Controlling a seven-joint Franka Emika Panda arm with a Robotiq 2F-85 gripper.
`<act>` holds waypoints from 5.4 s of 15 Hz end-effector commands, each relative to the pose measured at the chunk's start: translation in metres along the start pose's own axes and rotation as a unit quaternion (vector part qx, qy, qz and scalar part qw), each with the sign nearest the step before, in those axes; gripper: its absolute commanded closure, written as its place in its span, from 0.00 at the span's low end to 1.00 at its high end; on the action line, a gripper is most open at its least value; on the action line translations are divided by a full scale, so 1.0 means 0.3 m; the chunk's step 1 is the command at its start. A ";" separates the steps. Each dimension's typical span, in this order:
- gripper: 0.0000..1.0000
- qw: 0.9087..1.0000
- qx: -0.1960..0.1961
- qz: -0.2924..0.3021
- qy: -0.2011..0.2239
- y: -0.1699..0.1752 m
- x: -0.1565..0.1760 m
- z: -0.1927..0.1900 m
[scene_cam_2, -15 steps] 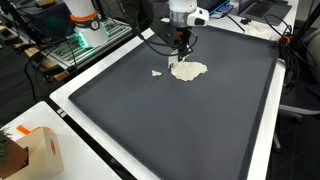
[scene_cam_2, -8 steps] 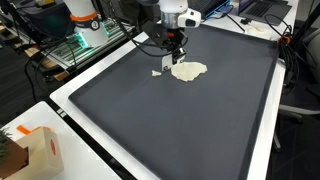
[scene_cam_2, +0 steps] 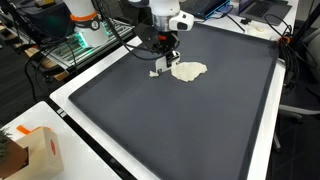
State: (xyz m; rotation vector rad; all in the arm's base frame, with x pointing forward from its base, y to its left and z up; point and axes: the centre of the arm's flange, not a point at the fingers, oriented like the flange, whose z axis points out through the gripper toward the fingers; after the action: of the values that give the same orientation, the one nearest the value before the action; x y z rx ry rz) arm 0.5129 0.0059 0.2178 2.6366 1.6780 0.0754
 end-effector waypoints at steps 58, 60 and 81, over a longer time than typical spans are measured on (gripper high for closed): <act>0.99 0.876 -0.095 0.470 -0.059 -0.061 0.256 -0.484; 0.99 0.872 -0.101 0.476 -0.052 -0.056 0.255 -0.499; 0.99 0.727 -0.196 0.650 -0.106 0.091 0.308 -0.365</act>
State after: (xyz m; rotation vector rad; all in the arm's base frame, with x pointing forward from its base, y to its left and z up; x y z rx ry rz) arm 0.5580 0.0737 0.3446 2.7551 -0.3366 0.1481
